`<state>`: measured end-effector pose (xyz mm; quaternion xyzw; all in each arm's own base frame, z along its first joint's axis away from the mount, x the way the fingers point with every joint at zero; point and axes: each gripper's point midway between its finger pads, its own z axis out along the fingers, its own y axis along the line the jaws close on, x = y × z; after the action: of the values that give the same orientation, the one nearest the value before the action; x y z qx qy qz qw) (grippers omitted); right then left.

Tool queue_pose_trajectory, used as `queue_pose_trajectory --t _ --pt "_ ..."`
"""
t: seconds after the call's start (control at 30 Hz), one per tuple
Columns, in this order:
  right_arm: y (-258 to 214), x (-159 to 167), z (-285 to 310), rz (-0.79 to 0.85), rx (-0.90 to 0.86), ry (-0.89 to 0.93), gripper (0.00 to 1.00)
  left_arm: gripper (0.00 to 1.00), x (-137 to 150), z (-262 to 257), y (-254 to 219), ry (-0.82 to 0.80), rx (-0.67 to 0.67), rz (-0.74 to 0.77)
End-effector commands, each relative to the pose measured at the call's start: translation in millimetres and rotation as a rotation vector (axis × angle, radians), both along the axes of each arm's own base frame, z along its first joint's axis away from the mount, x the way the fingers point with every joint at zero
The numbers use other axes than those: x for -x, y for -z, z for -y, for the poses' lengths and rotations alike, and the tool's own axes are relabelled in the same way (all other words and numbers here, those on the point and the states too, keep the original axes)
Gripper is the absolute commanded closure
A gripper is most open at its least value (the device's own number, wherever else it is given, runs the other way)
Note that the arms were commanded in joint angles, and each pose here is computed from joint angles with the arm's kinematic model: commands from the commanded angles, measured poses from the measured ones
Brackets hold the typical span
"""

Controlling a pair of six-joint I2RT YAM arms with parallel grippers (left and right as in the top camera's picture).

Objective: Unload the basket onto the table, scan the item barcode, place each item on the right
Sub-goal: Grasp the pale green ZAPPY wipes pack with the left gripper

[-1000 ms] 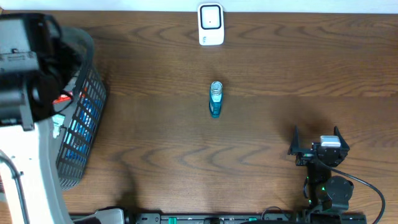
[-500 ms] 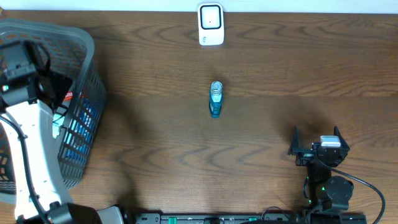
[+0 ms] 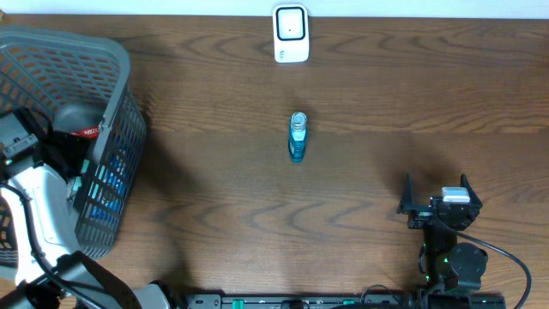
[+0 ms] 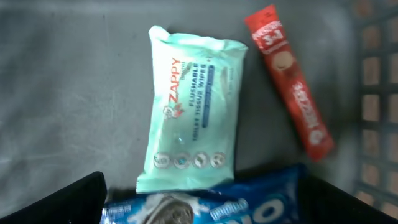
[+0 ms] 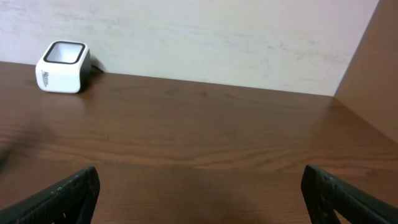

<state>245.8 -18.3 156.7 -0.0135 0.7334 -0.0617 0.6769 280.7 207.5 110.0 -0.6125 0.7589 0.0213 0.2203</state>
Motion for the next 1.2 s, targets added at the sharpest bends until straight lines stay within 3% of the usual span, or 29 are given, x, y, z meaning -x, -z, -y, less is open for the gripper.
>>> queue_pose_trajectory --t 0.0,0.7,0.77,0.83,0.87,0.9,1.03,1.17 --pt "0.2 0.2 -1.2 0.002 -0.011 -0.003 0.01 0.02 4.4 -3.5 17.2 0.002 0.021 -0.022" --pt "0.2 0.2 -1.2 0.002 -0.011 -0.003 0.01 0.01 3.8 -21.1 89.5 -0.03 0.096 -0.134" --pt "0.2 0.2 -1.2 0.002 -0.011 -0.003 0.01 0.19 4.7 -21.7 89.8 -0.032 0.095 -0.137" --pt "0.2 0.2 -1.2 0.002 -0.011 -0.003 0.01 0.54 6.7 -21.5 90.2 -0.035 0.099 -0.143" --pt "0.2 0.2 -1.2 0.002 -0.011 -0.003 0.0 0.68 8.1 -21.0 90.6 -0.036 0.103 -0.148" --pt "0.2 0.2 -1.2 0.002 -0.011 -0.003 0.01 0.76 9.3 -20.8 90.8 -0.037 0.105 -0.151" --pt "0.2 0.2 -1.2 0.002 -0.011 -0.003 0.01 0.92 16.2 -24.7 86.0 -0.056 0.095 -0.16" --pt "0.2 0.2 -1.2 0.002 -0.011 -0.003 0.01 0.93 22.7 -28.6 66.0 -0.076 0.071 -0.135"
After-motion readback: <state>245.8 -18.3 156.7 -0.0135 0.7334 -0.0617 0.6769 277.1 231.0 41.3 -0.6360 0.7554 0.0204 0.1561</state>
